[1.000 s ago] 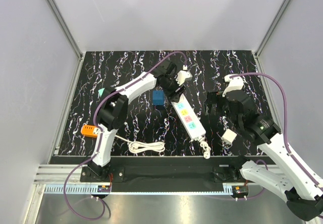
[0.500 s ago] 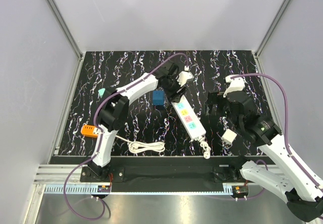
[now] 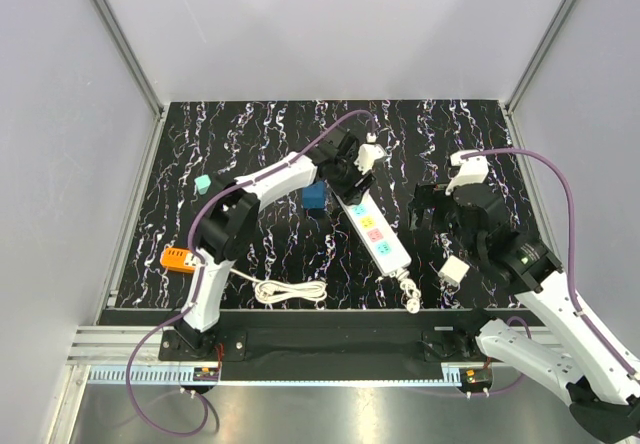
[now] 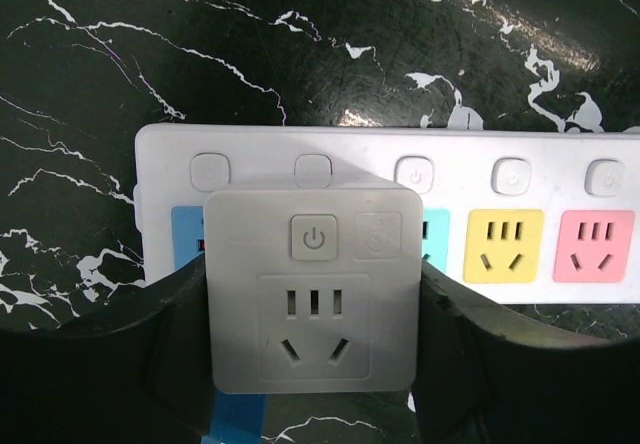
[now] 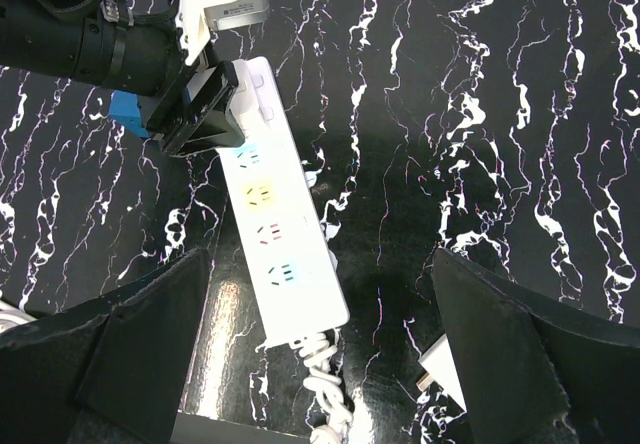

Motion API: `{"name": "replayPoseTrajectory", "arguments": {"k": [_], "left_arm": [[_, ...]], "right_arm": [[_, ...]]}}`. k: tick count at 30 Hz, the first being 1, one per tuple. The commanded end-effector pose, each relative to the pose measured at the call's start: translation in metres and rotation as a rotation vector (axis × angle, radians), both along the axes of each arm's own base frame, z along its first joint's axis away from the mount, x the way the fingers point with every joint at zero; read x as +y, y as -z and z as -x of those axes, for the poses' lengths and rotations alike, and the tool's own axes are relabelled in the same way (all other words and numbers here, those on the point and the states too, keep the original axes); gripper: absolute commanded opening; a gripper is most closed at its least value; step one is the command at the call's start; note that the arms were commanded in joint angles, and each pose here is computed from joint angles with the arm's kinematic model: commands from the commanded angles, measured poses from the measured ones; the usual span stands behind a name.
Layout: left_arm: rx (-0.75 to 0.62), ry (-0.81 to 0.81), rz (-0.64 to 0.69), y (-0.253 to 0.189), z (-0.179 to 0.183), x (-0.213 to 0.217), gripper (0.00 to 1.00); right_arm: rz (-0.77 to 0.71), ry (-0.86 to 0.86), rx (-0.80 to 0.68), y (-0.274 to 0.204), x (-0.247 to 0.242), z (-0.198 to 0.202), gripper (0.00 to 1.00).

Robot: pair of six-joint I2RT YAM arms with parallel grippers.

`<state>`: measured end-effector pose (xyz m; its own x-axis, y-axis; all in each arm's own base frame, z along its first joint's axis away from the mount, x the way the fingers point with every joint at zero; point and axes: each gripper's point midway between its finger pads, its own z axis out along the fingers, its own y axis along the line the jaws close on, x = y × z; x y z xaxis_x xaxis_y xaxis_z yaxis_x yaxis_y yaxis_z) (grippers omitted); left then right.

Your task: Insert the plug

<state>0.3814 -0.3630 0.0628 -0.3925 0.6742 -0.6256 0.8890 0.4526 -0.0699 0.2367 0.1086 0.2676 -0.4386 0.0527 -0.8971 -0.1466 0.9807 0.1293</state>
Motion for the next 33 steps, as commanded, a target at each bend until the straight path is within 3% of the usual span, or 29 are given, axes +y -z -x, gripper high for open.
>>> {"name": "replayPoseTrajectory", "arguments": {"k": [1, 9, 17, 20, 23, 25, 30, 32, 33], "left_arm": [[0.195, -0.045, -0.148, 0.064, 0.040, 0.028, 0.00], [0.223, -0.073, -0.150, 0.077, 0.058, 0.041, 0.00], [0.185, -0.126, -0.113, 0.072, 0.052, 0.037, 0.00], [0.167, -0.138, -0.115, 0.067, 0.049, 0.038, 0.05], [0.138, -0.138, -0.111, 0.058, 0.043, 0.038, 0.28], [0.122, -0.136, -0.092, 0.048, 0.041, 0.035, 0.48], [0.088, -0.136, -0.057, 0.026, 0.035, 0.029, 0.68], [0.071, -0.133, -0.042, 0.014, 0.032, 0.027, 0.99], [0.066, -0.131, -0.034, 0.007, 0.031, 0.026, 0.99]], "right_arm": [[-0.014, 0.032, -0.060, -0.013, -0.006, -0.005, 1.00], [-0.013, 0.024, -0.053, -0.010, -0.004, -0.005, 1.00], [-0.018, 0.030, -0.054, -0.009, -0.007, -0.002, 1.00], [-0.028, 0.026, -0.052, -0.009, -0.005, -0.001, 1.00], [-0.033, 0.020, -0.051, -0.010, -0.004, 0.000, 1.00], [-0.031, 0.017, -0.045, -0.009, -0.004, 0.000, 1.00], [-0.051, 0.009, -0.036, -0.011, -0.002, 0.003, 1.00], [-0.059, 0.001, -0.022, -0.008, -0.001, 0.006, 0.99], [-0.064, -0.003, -0.018, -0.008, 0.000, 0.007, 1.00]]}}
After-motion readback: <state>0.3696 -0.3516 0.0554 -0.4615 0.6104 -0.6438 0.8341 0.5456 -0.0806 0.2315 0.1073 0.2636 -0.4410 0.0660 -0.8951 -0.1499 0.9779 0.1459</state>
